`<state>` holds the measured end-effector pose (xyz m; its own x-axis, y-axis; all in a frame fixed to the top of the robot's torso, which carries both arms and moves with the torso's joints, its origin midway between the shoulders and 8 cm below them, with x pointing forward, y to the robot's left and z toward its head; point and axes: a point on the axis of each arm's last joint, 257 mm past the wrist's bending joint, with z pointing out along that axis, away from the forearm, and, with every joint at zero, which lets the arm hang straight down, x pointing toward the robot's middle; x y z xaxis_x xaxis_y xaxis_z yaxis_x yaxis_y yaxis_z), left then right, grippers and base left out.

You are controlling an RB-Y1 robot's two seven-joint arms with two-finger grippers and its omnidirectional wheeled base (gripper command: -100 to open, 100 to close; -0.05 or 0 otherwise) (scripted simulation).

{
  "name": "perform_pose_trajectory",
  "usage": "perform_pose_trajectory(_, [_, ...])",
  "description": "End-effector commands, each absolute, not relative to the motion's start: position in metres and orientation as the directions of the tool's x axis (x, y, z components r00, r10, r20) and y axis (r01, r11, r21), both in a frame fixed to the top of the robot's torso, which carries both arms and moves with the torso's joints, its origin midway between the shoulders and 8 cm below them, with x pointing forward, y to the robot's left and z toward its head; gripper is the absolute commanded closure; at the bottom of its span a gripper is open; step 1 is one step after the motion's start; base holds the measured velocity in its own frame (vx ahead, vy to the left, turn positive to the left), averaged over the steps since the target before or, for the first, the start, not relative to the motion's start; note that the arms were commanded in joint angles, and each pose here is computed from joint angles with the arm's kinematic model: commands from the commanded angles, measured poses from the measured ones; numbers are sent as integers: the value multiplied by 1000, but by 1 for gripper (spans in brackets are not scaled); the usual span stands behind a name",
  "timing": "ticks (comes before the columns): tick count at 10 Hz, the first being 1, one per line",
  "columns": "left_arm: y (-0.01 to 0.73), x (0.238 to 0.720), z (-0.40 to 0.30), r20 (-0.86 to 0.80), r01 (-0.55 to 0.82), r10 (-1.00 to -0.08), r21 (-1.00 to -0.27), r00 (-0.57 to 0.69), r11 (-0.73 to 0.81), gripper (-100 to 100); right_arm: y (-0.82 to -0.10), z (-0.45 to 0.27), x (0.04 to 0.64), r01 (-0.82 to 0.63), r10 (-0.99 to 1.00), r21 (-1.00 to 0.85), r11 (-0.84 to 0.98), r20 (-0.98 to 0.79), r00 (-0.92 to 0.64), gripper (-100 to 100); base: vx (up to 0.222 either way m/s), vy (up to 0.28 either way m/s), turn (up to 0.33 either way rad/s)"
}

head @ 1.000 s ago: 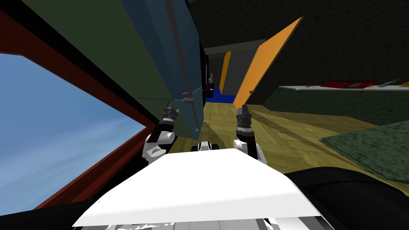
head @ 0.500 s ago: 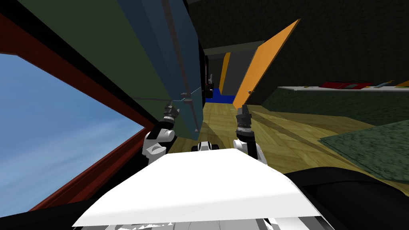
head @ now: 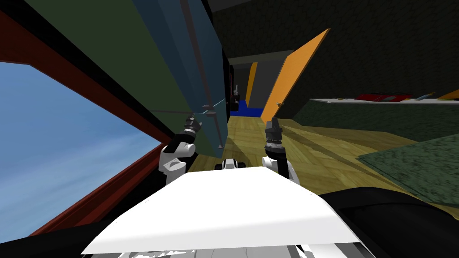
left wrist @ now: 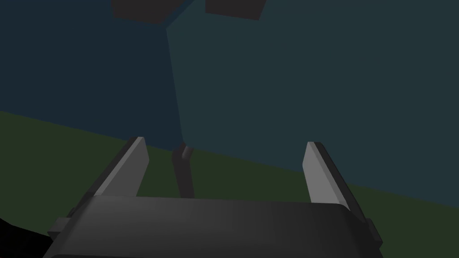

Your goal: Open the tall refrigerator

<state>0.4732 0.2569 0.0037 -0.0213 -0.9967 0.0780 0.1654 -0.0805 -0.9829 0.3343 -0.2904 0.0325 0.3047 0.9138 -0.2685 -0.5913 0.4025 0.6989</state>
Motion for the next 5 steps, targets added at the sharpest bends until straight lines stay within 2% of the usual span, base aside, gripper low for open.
perform_pose_trajectory(1, [255, 478, 4, 79, 132, -997, -988, -21, -81, -100, -290, 33, 334, -591, 914, 699, 402, -268, 305, 0, -1, -23, -10])
perform_pose_trajectory(5, [253, 481, 10, 73, 92, -997, -993, -17, -75, -100, -290, 33, 334, -591, 914, 699, 403, -269, 305, 0, 12, -26, -8])
